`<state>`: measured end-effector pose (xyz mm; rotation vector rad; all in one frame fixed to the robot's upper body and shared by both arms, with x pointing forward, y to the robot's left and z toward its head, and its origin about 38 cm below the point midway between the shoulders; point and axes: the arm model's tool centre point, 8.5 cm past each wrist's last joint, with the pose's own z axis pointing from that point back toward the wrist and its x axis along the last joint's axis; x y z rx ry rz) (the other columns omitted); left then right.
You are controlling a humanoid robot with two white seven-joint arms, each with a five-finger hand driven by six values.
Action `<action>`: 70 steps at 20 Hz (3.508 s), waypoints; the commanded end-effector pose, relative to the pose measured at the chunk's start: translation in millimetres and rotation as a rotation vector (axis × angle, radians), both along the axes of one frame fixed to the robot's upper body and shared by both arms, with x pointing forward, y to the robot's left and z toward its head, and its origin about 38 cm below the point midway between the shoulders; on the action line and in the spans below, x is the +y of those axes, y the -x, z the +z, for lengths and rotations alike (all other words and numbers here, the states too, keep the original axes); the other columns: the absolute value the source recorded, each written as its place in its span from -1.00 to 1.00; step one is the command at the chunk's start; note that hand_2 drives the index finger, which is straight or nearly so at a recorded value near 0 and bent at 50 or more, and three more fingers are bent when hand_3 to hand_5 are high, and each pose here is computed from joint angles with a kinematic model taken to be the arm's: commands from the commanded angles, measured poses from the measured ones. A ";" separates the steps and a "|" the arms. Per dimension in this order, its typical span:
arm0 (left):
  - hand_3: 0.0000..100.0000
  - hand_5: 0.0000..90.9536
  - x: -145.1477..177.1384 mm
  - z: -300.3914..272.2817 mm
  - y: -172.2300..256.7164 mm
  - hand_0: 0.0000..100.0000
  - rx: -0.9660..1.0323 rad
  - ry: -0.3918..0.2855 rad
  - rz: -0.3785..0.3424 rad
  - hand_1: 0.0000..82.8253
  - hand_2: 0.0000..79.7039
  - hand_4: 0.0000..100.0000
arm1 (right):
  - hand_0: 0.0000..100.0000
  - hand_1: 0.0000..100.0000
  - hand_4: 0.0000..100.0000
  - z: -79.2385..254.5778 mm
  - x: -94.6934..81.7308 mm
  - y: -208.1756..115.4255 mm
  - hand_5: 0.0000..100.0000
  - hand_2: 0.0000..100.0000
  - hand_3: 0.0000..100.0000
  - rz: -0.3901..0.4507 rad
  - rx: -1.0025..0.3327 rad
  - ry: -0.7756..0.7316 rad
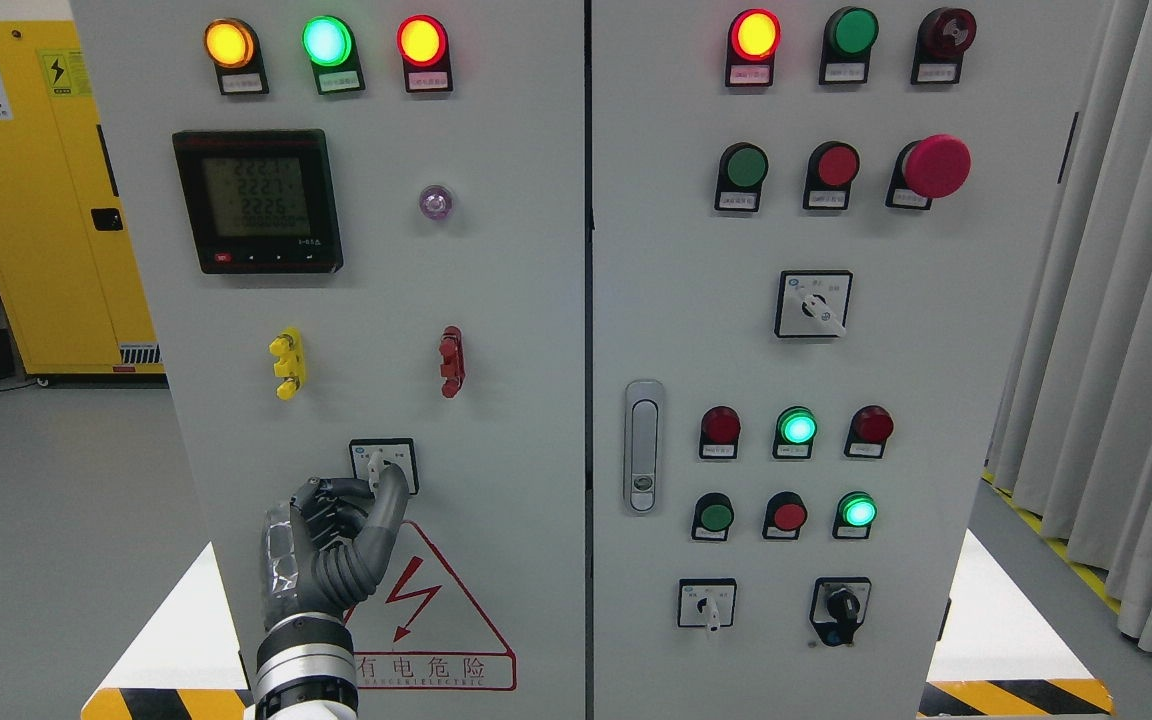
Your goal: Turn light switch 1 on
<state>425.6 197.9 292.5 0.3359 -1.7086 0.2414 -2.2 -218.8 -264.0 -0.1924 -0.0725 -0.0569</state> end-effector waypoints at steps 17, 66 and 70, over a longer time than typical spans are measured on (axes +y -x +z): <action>0.81 0.90 -1.7 -2.6 -2.8 -0.12 0.011 -0.003 -0.004 0.53 0.51 0.79 | -1.00 0.00 -1.00 0.0 0.1 0.0 -1.00 -0.92 -1.00 0.000 0.000 -0.001; 0.83 0.89 -4.4 -0.7 -3.4 0.06 0.003 -0.004 -0.022 0.31 0.55 0.80 | -1.00 0.00 -1.00 0.0 0.1 0.0 -1.00 -0.92 -1.00 0.000 0.000 -0.001; 0.83 0.89 -4.3 -0.9 -3.0 0.09 0.003 -0.003 -0.021 0.29 0.54 0.79 | -1.00 0.00 -1.00 0.0 0.1 0.0 -1.00 -0.92 -1.00 0.000 0.000 -0.001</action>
